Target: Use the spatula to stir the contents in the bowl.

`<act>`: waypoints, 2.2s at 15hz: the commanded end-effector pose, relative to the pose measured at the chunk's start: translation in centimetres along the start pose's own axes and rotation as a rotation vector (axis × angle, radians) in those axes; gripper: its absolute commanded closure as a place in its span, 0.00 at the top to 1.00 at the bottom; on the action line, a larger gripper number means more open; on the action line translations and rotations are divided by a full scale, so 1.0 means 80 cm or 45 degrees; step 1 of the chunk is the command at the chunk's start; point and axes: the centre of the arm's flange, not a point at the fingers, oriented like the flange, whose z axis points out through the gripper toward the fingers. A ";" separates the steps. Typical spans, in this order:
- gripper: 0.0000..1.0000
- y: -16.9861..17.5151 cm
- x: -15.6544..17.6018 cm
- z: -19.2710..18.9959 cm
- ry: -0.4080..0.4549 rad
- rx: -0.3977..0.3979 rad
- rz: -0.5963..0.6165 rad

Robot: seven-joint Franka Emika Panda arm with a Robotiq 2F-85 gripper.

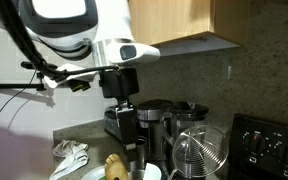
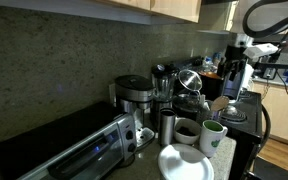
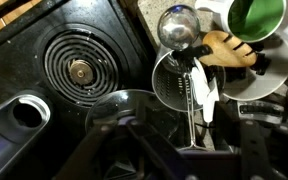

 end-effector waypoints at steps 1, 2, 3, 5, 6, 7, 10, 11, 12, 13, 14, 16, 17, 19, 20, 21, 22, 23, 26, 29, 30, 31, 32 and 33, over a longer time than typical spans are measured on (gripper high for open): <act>0.99 -0.007 -0.005 -0.027 0.061 -0.014 -0.033; 1.00 -0.011 -0.006 -0.037 0.060 -0.007 -0.049; 1.00 -0.015 -0.006 -0.044 0.062 -0.012 -0.059; 1.00 -0.023 -0.011 -0.060 0.049 -0.003 -0.108; 1.00 -0.028 -0.015 -0.067 0.024 0.007 -0.141; 1.00 -0.033 -0.020 -0.073 -0.018 0.031 -0.190; 1.00 -0.049 -0.048 -0.092 -0.123 0.116 -0.341; 1.00 -0.052 -0.061 -0.102 -0.144 0.145 -0.392; 1.00 -0.054 -0.076 -0.111 -0.152 0.165 -0.441; 1.00 -0.055 -0.093 -0.120 -0.166 0.186 -0.492; 1.00 -0.053 -0.107 -0.124 -0.179 0.190 -0.536; 1.00 -0.058 -0.083 -0.112 -0.165 0.157 -0.468; 1.00 -0.057 -0.085 -0.115 -0.157 0.158 -0.465; 1.00 -0.058 -0.083 -0.110 -0.168 0.157 -0.466; 1.00 -0.058 -0.081 -0.107 -0.175 0.157 -0.465; 1.00 -0.059 -0.080 -0.105 -0.180 0.156 -0.465; 1.00 -0.059 -0.079 -0.104 -0.183 0.156 -0.466; 1.00 -0.059 -0.079 -0.103 -0.184 0.156 -0.466; 1.00 -0.059 -0.079 -0.103 -0.184 0.156 -0.466; 1.00 -0.059 -0.079 -0.103 -0.184 0.156 -0.465; 1.00 -0.059 -0.079 -0.103 -0.184 0.156 -0.465; 1.00 -0.059 -0.079 -0.103 -0.184 0.156 -0.465; 1.00 -0.059 -0.079 -0.103 -0.184 0.156 -0.465; 1.00 -0.059 -0.079 -0.103 -0.184 0.156 -0.465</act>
